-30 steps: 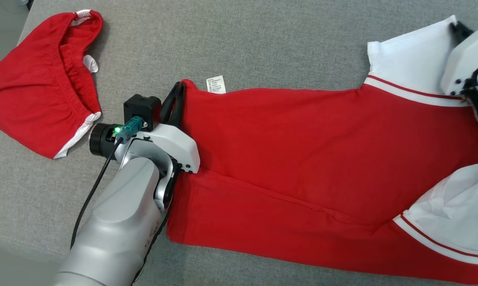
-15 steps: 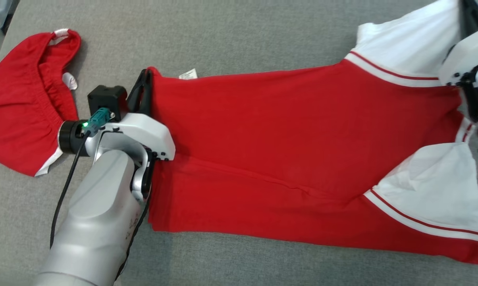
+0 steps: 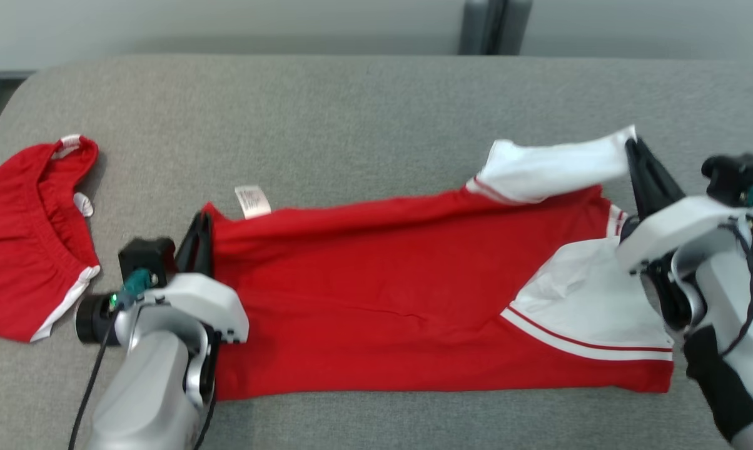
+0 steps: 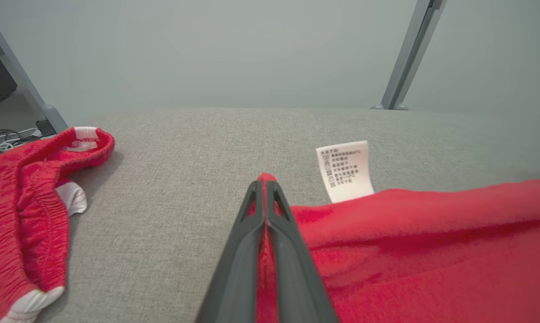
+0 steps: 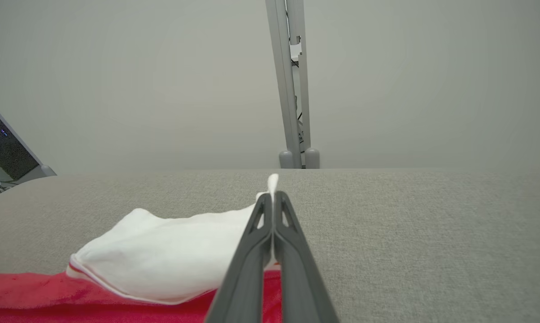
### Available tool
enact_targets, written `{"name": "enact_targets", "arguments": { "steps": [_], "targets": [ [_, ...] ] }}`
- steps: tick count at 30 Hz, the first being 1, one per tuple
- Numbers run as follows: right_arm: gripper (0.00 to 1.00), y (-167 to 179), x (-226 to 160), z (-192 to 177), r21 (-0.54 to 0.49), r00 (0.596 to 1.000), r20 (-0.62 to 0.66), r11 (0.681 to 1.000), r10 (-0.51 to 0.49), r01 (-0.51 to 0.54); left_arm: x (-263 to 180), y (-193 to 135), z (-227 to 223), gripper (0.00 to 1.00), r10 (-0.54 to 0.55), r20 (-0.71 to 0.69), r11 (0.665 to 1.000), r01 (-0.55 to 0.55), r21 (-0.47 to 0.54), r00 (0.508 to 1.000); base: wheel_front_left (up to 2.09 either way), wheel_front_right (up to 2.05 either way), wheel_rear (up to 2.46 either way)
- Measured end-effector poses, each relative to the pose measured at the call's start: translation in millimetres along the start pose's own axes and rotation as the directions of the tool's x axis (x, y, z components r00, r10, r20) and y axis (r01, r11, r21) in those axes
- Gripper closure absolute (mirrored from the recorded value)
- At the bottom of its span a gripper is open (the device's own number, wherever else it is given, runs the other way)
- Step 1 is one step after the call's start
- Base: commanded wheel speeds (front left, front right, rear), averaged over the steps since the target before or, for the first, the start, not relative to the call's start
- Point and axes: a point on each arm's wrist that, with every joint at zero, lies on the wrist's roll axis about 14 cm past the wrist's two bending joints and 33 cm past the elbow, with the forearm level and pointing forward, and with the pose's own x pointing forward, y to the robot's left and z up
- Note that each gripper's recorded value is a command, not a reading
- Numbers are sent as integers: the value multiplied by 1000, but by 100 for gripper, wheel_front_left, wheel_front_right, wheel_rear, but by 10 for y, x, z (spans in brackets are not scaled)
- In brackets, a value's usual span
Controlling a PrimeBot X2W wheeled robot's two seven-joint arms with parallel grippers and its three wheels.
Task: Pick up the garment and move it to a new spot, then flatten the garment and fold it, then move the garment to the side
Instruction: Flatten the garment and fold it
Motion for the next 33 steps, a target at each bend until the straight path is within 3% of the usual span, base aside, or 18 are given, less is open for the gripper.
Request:
{"name": "enact_targets", "arguments": {
  "steps": [12, 21, 22, 23, 24, 33],
  "targets": [
    [100, -6, -820, -322, 114, 997, -35, 991, -72, 76, -514, -102, -293, 100, -26, -50, 999, 25, -27, 998, 0, 0, 0],
    [100, -48, -1059, -540, 126, 990, -82, 984, -116, 126, -777, -20, -576, 97, 11, -117, 998, -18, -55, 993, 0, 0, 0],
    [86, -64, -1062, -544, 124, 989, -83, 984, -121, 131, -796, -5, -599, 63, 16, -122, 998, -23, -57, 992, 0, 0, 0],
    [51, -77, -1066, -561, 129, 988, -88, 982, -128, 139, -814, 4, -614, 15, 17, -125, 998, -24, -52, 992, 0, 0, 0],
    [0, -85, -1078, -591, 134, 986, -96, 980, -134, 146, -834, 17, -620, 0, 22, -124, 998, -28, -50, 992, 0, 0, 0],
    [0, -147, -966, -302, 140, 988, 2, 978, -156, 154, -961, 191, -526, 0, 93, -69, 995, -95, -27, 993, 0, 0, 0]
  ]
}}
